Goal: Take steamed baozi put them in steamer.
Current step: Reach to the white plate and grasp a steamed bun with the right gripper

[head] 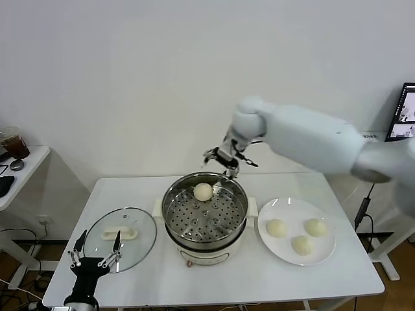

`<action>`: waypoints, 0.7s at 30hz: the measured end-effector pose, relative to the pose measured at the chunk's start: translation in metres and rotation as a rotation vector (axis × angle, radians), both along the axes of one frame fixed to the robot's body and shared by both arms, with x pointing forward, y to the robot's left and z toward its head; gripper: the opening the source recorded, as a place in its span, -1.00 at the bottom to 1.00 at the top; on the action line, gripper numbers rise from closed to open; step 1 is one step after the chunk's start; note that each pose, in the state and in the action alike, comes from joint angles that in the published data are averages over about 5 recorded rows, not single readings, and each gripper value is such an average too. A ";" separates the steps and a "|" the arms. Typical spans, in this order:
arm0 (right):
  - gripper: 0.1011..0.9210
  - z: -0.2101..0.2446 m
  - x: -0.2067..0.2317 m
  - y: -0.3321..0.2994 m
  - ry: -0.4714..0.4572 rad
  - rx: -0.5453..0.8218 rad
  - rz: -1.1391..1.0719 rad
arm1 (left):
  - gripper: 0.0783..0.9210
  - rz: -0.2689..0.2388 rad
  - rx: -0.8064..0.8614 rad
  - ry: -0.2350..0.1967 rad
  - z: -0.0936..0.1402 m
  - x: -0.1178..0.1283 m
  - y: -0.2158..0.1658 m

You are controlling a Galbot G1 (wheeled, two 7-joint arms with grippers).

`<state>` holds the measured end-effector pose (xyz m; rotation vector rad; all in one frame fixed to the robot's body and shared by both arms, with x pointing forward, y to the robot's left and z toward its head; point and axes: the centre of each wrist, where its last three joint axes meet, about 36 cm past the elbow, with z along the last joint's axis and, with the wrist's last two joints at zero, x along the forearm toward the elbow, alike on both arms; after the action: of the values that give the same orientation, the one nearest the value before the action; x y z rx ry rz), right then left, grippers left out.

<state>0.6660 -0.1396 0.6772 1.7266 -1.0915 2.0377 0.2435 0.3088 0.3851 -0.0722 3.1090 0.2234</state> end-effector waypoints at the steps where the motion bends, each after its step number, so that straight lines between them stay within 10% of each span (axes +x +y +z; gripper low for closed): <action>1: 0.76 0.000 -0.004 -0.011 0.008 0.002 -0.050 | 0.77 0.000 0.004 0.000 0.001 0.000 0.000; 21: 0.76 -0.099 -0.050 -0.162 0.151 -0.046 -0.545 | 0.77 0.005 0.024 0.010 0.002 -0.002 -0.002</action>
<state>0.6165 -0.3013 0.5783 1.3409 -1.2792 1.5581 0.2410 0.3071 0.3874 -0.0785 3.1159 0.2616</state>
